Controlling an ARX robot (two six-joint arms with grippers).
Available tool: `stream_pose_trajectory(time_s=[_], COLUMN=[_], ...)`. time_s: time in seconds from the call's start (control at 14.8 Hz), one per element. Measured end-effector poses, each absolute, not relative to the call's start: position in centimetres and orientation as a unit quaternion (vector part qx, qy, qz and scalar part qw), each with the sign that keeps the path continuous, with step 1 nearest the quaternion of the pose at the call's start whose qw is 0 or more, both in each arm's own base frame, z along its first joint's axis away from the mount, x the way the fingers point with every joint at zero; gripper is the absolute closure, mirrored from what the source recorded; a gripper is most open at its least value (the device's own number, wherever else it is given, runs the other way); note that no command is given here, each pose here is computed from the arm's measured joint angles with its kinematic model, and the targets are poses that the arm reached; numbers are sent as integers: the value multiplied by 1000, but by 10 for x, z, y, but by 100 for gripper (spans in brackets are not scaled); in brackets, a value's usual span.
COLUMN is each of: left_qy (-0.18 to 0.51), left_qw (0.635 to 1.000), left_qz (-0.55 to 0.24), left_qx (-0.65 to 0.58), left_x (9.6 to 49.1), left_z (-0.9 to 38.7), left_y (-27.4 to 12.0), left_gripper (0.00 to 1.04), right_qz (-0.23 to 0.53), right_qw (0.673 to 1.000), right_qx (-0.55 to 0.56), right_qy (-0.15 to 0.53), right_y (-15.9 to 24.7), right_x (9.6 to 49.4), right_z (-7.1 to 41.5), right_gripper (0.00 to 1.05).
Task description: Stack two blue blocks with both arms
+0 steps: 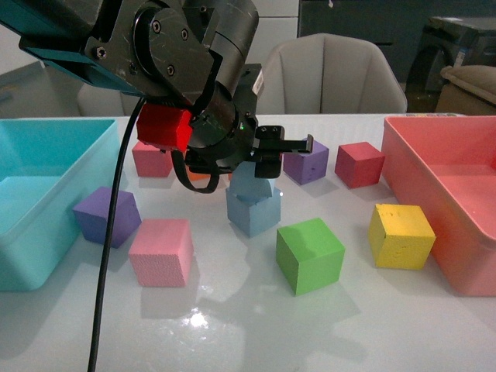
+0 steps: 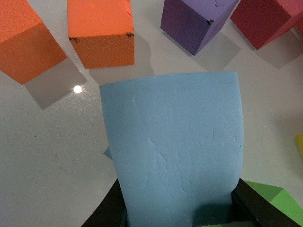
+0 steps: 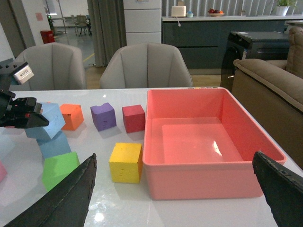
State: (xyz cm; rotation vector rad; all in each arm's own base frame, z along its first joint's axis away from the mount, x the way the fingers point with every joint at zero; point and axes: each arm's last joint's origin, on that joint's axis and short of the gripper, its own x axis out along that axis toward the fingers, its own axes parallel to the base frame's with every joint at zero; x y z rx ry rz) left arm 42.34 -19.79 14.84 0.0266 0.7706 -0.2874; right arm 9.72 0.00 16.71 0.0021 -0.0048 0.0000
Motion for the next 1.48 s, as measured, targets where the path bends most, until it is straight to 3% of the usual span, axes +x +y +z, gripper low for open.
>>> stream_pose_trajectory(time_s=[0.34, 0.4, 0.47, 0.67, 0.88, 1.15, 1.21, 1.35, 1.48], left_qy=[384, 369, 362, 337, 239, 90, 38, -10, -25], left_qw=[914, 919, 922, 932, 959, 974, 985, 1000, 999], left_qz=[-134, -135, -135, -133, -153, -210, -168, -17, 18], left_qx=[19, 17, 17, 10, -24, -11, -11, -15, -20], left_x=[425, 428, 429, 430, 412, 325, 313, 273, 246], left_z=[138, 139, 140, 151, 214, 290, 295, 282, 266], left_y=[-200, -203, -203, -198, -191, -191, -187, -130, -88], left_gripper=[66, 19, 6, 7, 7, 7, 12, 37, 58], right_qz=[0, 0, 0, 0, 0, 0, 0, 0, 0], right_qw=[1000, 1000, 1000, 1000, 1000, 1000, 1000, 1000, 1000], right_qx=[1, 1, 1, 1, 1, 1, 1, 1, 1], right_qy=[-2, -2, -2, -2, -2, -2, -2, -2, -2], right_y=[0, 0, 0, 0, 0, 0, 0, 0, 0], right_x=[97, 97, 97, 97, 97, 97, 97, 97, 97], right_z=[167, 167, 167, 167, 167, 167, 167, 167, 167], right_gripper=[6, 6, 6, 6, 6, 6, 6, 6, 6])
